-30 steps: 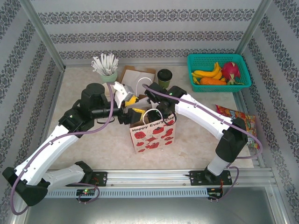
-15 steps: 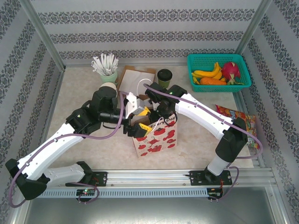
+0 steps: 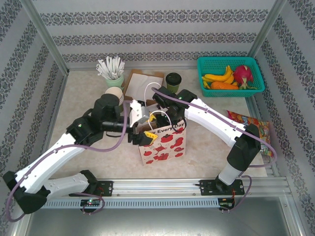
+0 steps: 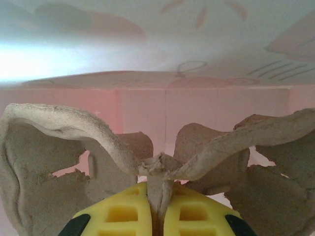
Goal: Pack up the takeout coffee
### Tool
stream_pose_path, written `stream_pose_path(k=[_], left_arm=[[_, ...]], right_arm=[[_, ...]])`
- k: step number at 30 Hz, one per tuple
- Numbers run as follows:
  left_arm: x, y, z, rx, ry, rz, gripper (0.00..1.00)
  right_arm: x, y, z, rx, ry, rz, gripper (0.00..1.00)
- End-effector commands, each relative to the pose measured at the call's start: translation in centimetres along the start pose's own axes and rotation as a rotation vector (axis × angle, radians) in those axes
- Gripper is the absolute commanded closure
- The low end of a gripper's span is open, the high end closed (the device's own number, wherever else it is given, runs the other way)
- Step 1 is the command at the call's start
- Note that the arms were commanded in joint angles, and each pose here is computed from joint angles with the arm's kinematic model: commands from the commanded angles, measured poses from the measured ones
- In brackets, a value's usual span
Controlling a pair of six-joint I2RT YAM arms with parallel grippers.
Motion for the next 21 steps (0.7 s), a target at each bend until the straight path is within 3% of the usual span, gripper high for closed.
stream_pose_path(k=[1, 5, 12, 21], left_arm=[[0.6, -1.0, 1.6, 0.055, -0.006, -0.071, 0.63], [1.7, -3.9, 0.3, 0.167, 0.099, -0.208, 0.99], [3.0, -5.8, -2.1, 0.233, 0.243, -0.265, 1.00], [3.9, -7.2, -2.2, 0.362, 0.269, -0.353, 1.00]], right_arm=[[-0.3, 0.0, -0.1, 0.029, -0.017, 0.000, 1.00], [-0.4, 0.1, 0.0, 0.076, -0.016, 0.037, 1.00], [-0.1, -0.2, -0.8, 0.146, 0.060, 0.064, 1.00], [0.2, -0.3, -0.7, 0.283, 0.073, 0.081, 1.00]])
Point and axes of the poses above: each hand's point on the last joint's axis, 136 mm out from that joint toward the fingers, its own x axis out along the fingers, its own y axis along the line the jaws close on, z = x × y, the point moved 7 cm from there along -x, back along the fingers, and after that the axes turned 15 degrees about -x, right-handed, at the moved point
